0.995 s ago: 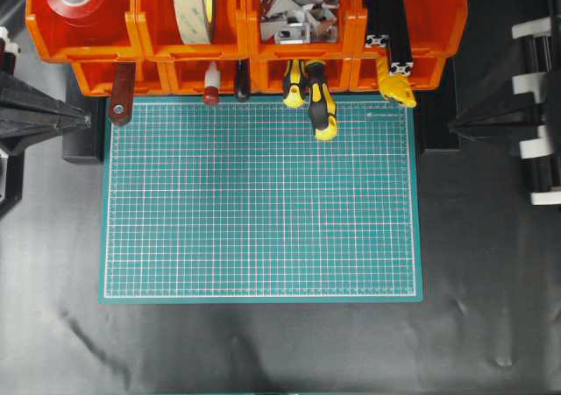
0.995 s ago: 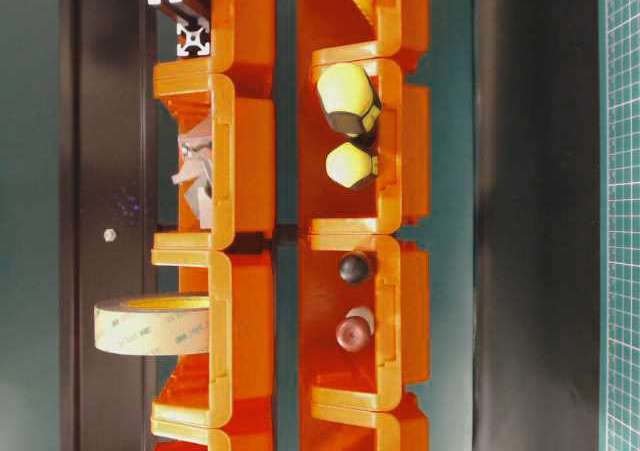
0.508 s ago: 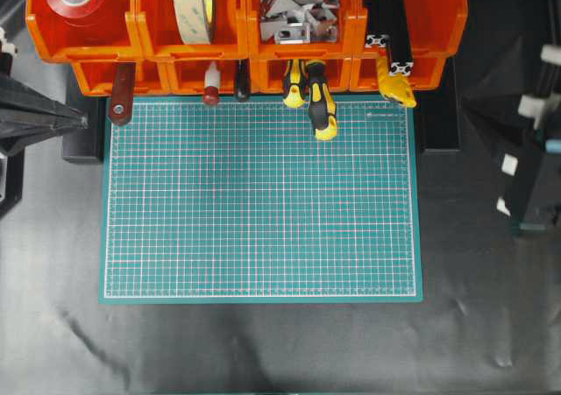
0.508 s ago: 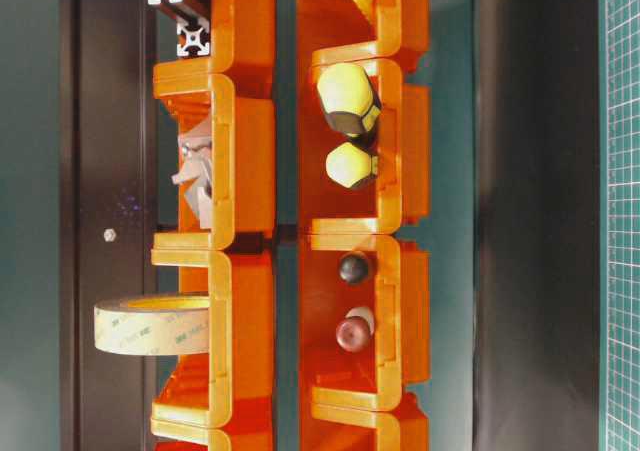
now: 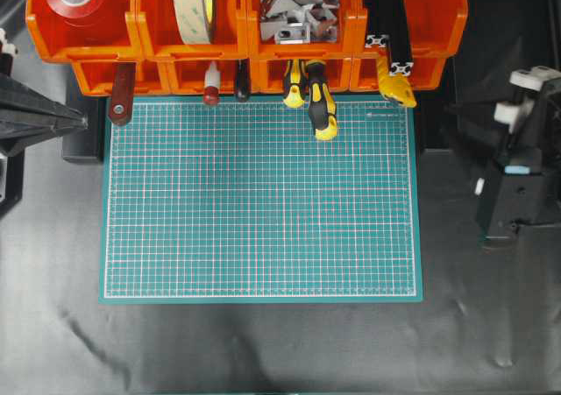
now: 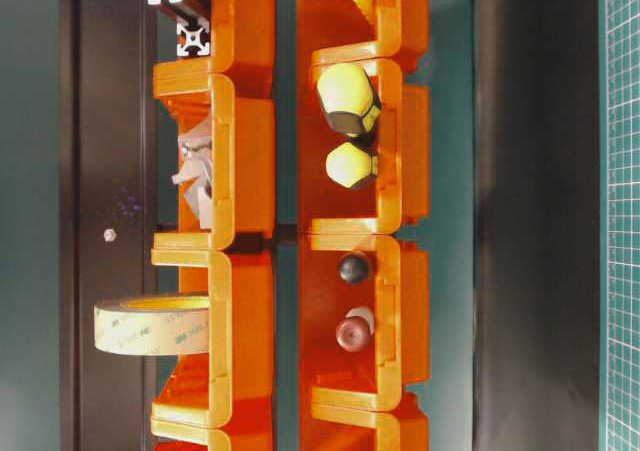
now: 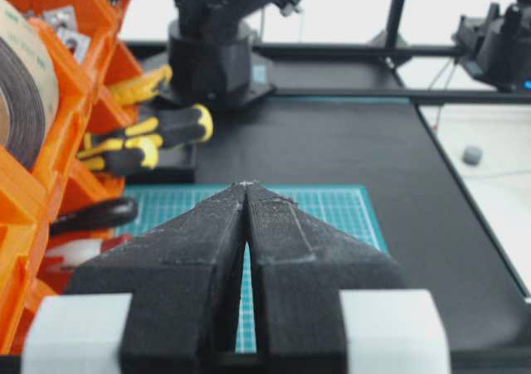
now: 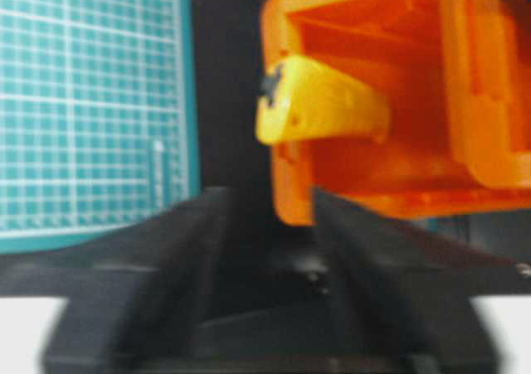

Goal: Pick cutter from container rack with right arm.
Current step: 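Close the right gripper on the yellow cutter in the rack bin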

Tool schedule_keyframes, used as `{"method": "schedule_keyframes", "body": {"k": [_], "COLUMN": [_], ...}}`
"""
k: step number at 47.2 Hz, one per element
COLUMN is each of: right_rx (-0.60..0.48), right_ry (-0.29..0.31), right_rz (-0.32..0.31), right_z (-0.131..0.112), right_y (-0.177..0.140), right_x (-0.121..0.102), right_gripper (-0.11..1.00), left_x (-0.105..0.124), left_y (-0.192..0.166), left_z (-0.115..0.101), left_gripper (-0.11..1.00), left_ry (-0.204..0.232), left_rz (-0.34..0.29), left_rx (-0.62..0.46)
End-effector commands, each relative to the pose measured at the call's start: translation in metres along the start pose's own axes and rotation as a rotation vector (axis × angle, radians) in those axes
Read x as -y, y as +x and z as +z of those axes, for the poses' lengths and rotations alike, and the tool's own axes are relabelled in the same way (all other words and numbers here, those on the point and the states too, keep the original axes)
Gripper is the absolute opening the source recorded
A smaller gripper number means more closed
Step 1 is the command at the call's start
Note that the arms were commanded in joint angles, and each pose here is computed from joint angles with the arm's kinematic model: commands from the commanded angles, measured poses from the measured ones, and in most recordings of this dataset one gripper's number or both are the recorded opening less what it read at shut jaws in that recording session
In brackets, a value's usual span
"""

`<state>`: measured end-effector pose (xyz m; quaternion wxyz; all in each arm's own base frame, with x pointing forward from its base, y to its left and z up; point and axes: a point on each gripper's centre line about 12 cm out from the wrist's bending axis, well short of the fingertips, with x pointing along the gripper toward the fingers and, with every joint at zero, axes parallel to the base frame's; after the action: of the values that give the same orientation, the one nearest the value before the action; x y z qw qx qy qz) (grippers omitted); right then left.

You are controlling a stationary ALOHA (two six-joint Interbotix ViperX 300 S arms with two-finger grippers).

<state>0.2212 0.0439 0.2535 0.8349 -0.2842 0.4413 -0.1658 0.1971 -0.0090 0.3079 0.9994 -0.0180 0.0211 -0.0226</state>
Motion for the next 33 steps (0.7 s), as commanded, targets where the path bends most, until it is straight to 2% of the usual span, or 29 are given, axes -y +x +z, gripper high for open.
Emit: {"method": "schedule_keyframes", "body": {"k": [1,4,7,16,24,30,33], "right_rx": [0.029,0.031,0.032,-0.001,-0.034,-0.056,-0.05], "right_ry": [0.021,0.018,0.002,-0.039,-0.048,-0.036,-0.012], "right_rz": [0.012,0.004,-0.02,-0.081,-0.101,-0.125,-0.136], "right_z": [0.006,0.007,0.009,0.017,0.024,0.022,0.023], "right_y": [0.004,0.008,0.013,0.032,0.045,0.056,0.059], "right_x": [0.003,0.003,0.004,0.004,-0.001,-0.002,0.0], "right_gripper": [0.53,0.7,0.76,0.73,0.72,0.72,0.72], "left_x": [0.0,0.0,0.0,0.0,0.001,0.001,0.001], "left_y": [0.0,0.0,0.0,0.0,0.0,-0.002,-0.003], "left_z": [0.01,0.009,0.008,0.008,0.006,0.005,0.004], "left_gripper": [0.0,0.0,0.0,0.0,0.0,0.0,0.0], "left_ry": [0.0,-0.002,-0.002,-0.002,0.0,-0.001,-0.001], "left_rz": [0.001,0.004,0.005,0.005,-0.001,-0.001,-0.002], "left_rx": [0.014,0.0,-0.007,-0.009,-0.017,-0.031,-0.038]}}
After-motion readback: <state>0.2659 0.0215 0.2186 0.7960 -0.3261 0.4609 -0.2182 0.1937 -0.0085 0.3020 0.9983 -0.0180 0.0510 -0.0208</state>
